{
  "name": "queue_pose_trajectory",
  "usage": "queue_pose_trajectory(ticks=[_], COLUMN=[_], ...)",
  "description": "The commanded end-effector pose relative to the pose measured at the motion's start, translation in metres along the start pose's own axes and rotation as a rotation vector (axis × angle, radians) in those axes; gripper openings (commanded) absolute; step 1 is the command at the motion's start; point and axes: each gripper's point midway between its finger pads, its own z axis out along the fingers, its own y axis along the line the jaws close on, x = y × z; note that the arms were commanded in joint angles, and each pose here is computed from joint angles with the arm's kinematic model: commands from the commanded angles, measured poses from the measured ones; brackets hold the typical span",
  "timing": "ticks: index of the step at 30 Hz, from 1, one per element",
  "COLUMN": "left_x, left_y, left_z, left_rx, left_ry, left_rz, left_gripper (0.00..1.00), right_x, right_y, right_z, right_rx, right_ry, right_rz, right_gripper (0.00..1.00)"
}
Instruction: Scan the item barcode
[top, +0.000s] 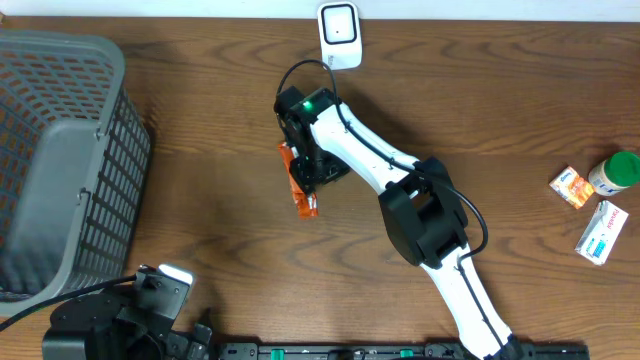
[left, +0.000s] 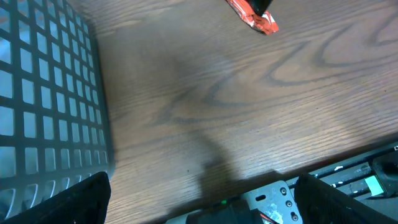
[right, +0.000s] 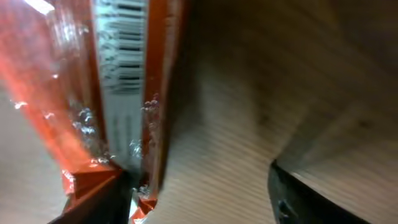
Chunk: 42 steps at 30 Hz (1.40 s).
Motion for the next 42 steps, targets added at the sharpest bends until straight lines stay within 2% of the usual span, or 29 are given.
queue_pose_trajectory(ticks=[1, 8, 14, 22, 26, 29, 32, 36, 42], left_x=[0.0, 0.0, 0.0, 0.0, 0.0, 0.0, 0.0, 0.0, 0.0], left_y=[0.0, 0.0, 0.0, 0.0, 0.0, 0.0, 0.0, 0.0, 0.0], left_z=[-0.002, -0.002, -0.002, -0.002, -0.002, -0.002, -0.002, -0.002, -0.002], left_rx=[-0.003, -0.003, -0.003, -0.003, -0.003, -0.003, -0.003, -0.003, -0.003], left_ry=[-0.006, -0.006, -0.006, -0.006, -0.006, -0.006, -0.006, -0.006, -0.006], left_rz=[0.009, 0.009, 0.009, 0.009, 0.009, 0.009, 0.009, 0.009, 0.009], left_gripper=[0.95, 0.95, 0.95, 0.95, 0.95, 0.95, 0.95, 0.95, 0.95], right_x=[0.018, 0.014, 0.009, 0.0, -0.012, -0.02, -0.025, -0.014, 0.008], right_y=[-0.026, 0.01, 0.021, 0.057, 0.049, 0.034, 0.033, 0.031, 0.035], right_z=[0.052, 0.051, 0.028, -0.024, -0.013, 0.0, 0.01, 0.026, 0.039], right_rx=[0.099, -0.119, -0.187, -0.399, -0.344, -0.25, -0.252, -0.247, -0.247], right_ry=[0.132, 0.123, 0.084, -0.013, -0.056, -0.089, -0.105, -0.062, 0.018], right_rz=[-0.003, 0.013, 0.031, 0.005, 0.053, 0.149, 0.211, 0.283, 0.287], right_gripper=[0.71, 0.7, 0.69, 0.78, 0.82, 0.81, 0.8, 0.77, 0.73])
